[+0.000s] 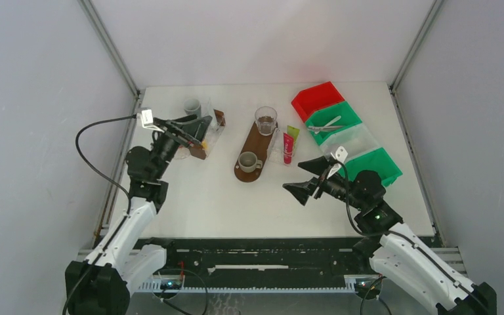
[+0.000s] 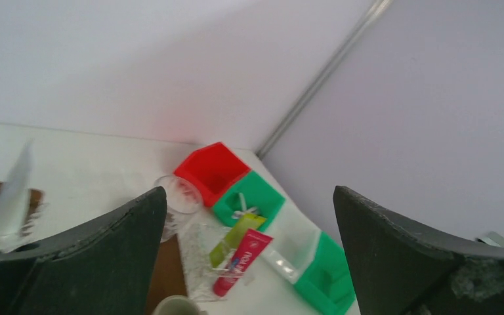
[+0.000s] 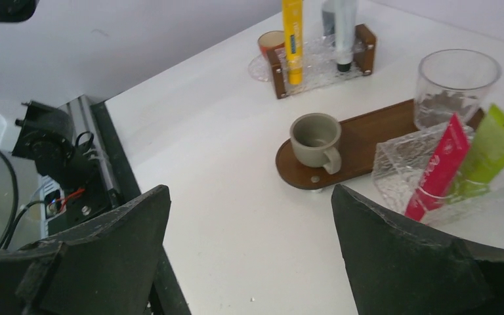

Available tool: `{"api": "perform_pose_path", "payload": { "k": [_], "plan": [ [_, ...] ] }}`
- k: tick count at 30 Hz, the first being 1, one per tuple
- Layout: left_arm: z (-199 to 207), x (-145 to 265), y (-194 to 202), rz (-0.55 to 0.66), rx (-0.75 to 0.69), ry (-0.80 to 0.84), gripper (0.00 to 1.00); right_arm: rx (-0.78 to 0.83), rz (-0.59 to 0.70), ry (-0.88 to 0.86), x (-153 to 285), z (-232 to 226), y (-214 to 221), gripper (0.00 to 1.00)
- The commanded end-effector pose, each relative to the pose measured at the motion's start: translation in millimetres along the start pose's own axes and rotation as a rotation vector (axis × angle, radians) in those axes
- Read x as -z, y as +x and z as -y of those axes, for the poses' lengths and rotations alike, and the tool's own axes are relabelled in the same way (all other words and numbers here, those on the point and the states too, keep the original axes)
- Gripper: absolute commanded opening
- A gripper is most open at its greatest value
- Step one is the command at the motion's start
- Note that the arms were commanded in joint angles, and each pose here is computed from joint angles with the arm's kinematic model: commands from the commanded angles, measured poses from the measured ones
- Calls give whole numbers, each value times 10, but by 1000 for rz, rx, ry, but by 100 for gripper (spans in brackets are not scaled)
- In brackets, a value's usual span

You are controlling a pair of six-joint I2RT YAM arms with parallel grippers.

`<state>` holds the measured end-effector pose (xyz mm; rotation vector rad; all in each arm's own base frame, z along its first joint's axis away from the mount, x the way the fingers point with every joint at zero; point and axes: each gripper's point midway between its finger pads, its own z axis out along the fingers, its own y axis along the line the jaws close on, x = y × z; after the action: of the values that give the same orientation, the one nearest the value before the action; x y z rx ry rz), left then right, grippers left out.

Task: Prepare toiletry sets of a toothbrush and toothpaste on the tray
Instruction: Place the toothpaste in the toothpaste holder, then move the storage box to the center of the board.

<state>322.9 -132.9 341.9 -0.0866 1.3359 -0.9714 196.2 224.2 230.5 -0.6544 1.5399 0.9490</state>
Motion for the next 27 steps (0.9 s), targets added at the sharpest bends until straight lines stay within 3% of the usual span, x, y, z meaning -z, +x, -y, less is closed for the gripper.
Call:
{"api": "perform_pose_path", "payload": {
  "k": [1,11,18,22,27],
  "plan": [
    [498,-45,-23,6,33,181,100,-27,22,124,62,207,-160,100],
    [858,-375,107,-37,-111,273,97,-45,57,294,190,646,-394,99],
    [972,-739,-120,2,-187,304,96,-280,47,545,326,1268,-428,96],
    [1133,-919,-269,16,-238,363,95,-388,-5,637,388,1512,-244,84],
    [1309,-1080,-369,-11,-302,431,93,-438,-66,736,427,1748,-15,59]
  ]
}}
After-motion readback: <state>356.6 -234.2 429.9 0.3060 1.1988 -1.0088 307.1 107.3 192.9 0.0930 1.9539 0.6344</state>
